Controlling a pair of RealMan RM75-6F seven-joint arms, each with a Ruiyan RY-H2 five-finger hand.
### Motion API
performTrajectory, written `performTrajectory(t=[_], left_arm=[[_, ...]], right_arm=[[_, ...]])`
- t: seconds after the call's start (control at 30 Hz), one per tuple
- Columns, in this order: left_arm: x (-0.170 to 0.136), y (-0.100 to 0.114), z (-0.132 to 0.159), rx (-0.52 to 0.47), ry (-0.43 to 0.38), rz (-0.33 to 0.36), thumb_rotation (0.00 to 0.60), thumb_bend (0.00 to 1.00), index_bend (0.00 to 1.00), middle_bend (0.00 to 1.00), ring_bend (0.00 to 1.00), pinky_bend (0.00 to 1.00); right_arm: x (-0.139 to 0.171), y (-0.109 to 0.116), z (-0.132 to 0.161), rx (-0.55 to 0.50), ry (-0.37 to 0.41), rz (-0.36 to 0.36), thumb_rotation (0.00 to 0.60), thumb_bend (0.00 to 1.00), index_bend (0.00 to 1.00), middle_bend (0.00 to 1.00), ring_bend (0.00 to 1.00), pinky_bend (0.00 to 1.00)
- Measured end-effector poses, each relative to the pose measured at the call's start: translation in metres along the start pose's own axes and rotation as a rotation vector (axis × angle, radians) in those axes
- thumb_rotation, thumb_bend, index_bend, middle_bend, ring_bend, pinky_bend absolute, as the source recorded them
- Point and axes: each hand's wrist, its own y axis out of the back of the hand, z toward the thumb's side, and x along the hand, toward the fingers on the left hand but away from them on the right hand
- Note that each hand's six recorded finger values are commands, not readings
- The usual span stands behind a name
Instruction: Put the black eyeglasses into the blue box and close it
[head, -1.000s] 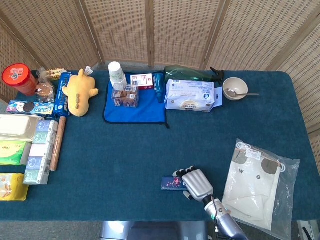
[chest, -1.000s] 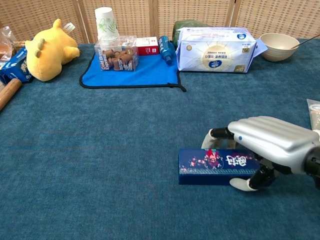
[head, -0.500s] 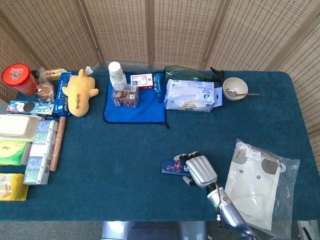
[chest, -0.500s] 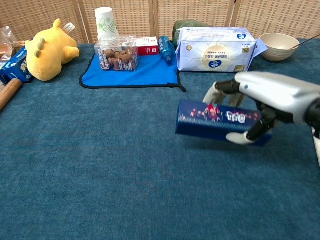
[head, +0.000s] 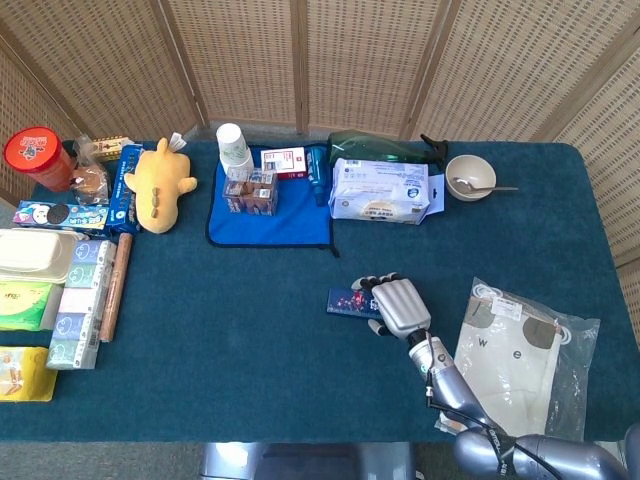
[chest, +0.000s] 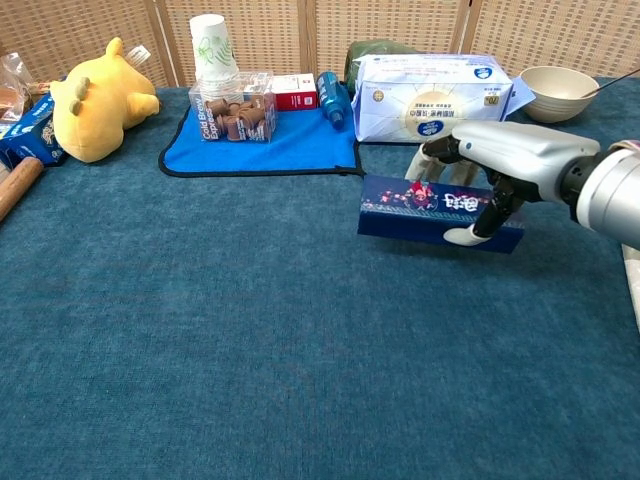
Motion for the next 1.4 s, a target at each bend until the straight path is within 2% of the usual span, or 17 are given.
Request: performTrajectory(t=[0.13,0.3,0.4,0.5,0.73,0.93,1.13,1.4], left_arm=[[0.002,-0.002,0.001,0.0,0.001,-0.006,0.532,0.31,0.03,0.0,0.0,0.0],[0.005,-0.005,0.002,-0.005,0.003,-0.01,0.531,0.31,0.03,0.0,0.0,0.0],[0.007,-0.007,0.004,-0.009,0.002,-0.014,0.532,0.31,0.03,0.0,0.0,0.0],[0.009,-0.01,0.007,-0.012,-0.002,-0.018,0.529,0.31,0.03,0.0,0.0,0.0],[0.015,-0.016,0.013,-0.013,-0.012,-0.034,0.53,0.31,0.03,0.0,0.0,0.0],[0.018,-0.019,0.017,0.01,-0.006,-0.053,0.531,0.31,0.04,0.01,0.0,0.0],[0.018,-0.023,0.012,0.038,0.04,-0.089,0.529,0.31,0.07,0.01,0.0,0.0],[0.016,-0.032,0.006,0.098,0.096,-0.139,0.531,0.31,0.08,0.02,0.0,0.0]], right_arm=[[-0.009,-0.002,-0.003,0.001,-0.013,0.008,0.6,0.26,0.41,0.47,0.37,0.29],[-0.011,-0.004,-0.006,0.026,-0.029,0.027,0.6,0.26,0.14,0.25,0.17,0.24],[-0.009,-0.003,-0.006,0.032,-0.036,0.035,0.6,0.26,0.05,0.18,0.1,0.21],[-0.007,0.0,-0.006,0.037,-0.036,0.035,0.6,0.26,0.02,0.16,0.07,0.2],[0.0,0.009,-0.004,0.023,-0.03,0.026,0.6,0.26,0.01,0.16,0.08,0.2],[0.016,0.025,-0.006,0.005,-0.037,-0.017,0.6,0.26,0.09,0.21,0.13,0.23],[0.044,0.044,-0.024,0.032,-0.078,-0.105,0.6,0.26,0.17,0.26,0.16,0.23],[0.101,0.055,-0.063,0.073,-0.195,-0.24,0.6,0.27,0.26,0.29,0.18,0.23]])
